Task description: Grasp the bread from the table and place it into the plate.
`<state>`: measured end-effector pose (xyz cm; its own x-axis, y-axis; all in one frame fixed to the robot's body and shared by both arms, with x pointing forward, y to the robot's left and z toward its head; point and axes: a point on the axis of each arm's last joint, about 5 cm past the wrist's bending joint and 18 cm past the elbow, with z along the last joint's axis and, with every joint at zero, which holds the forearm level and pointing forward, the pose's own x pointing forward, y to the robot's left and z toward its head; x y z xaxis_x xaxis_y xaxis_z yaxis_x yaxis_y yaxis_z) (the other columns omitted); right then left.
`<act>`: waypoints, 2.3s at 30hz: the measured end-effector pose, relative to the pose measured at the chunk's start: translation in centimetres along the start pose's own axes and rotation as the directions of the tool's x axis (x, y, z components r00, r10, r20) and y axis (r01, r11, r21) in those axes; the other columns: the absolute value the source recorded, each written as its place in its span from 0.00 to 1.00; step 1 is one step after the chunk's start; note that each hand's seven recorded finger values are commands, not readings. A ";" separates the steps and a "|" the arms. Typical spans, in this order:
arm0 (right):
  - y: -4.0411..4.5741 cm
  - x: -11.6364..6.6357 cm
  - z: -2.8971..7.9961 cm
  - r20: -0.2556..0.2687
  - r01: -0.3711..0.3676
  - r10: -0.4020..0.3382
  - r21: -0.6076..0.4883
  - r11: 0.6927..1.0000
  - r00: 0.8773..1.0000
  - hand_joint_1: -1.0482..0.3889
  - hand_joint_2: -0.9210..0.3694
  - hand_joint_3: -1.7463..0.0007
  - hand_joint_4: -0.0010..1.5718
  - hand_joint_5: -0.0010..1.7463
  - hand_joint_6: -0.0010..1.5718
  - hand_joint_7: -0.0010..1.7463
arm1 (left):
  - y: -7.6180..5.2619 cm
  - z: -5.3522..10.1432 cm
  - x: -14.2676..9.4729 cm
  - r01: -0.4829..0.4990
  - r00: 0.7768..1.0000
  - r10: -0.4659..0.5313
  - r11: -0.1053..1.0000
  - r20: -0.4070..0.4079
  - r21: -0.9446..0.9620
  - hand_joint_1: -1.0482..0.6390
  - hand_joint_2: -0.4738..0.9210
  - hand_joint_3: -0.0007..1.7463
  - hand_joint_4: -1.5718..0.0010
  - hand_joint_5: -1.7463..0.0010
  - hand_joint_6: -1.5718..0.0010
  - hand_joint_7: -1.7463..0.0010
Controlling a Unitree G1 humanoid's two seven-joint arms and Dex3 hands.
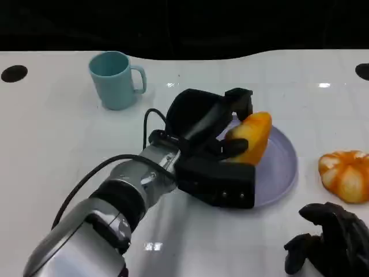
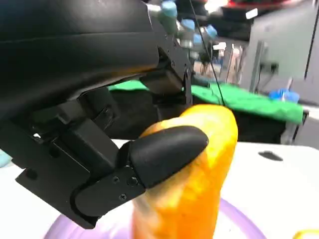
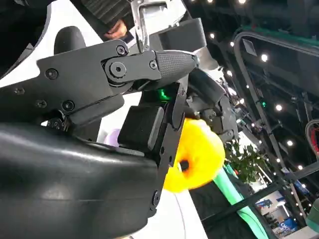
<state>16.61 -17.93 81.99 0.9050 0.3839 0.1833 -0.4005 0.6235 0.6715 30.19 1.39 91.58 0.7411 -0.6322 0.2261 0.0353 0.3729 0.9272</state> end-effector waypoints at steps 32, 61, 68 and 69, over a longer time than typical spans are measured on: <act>-0.01 0.1 -0.1 -0.003 -0.002 0.002 0.008 1.000 1.000 0.33 0.00 0.82 1.00 0.32 1.00 0.11 | 3.2 -1.6 -1.1 0.298 0.954 -0.292 0.941 -0.062 0.158 0.00 1.00 0.40 1.00 1.00 1.00 1.00; 0.10 0.0 0.0 0.000 -0.006 0.006 0.002 1.000 1.000 0.32 0.00 0.83 1.00 0.34 1.00 0.12 | -0.5 -5.4 -15.7 -0.091 0.980 0.159 -0.165 -0.118 -0.982 0.00 0.93 0.00 0.06 0.43 0.02 0.74; 0.24 -0.1 0.2 0.002 0.005 -0.005 -0.006 1.000 1.000 0.32 0.00 0.83 1.00 0.34 1.00 0.12 | -1.9 -4.9 -17.1 -0.102 0.985 0.090 -0.393 -0.149 -0.914 0.00 0.87 0.00 0.02 0.44 0.00 0.68; 0.25 -0.2 0.2 0.001 0.006 -0.006 -0.005 1.000 1.000 0.33 0.00 0.82 1.00 0.34 1.00 0.13 | -2.1 -4.9 -17.3 -0.106 0.985 0.080 -0.422 -0.153 -0.900 0.00 0.87 0.00 0.02 0.44 0.00 0.69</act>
<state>16.39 -17.93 82.24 0.9074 0.3796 0.1802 -0.3960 0.6290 0.6689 20.56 14.89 84.29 0.8355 -0.4889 0.2508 0.5102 0.5209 -0.6844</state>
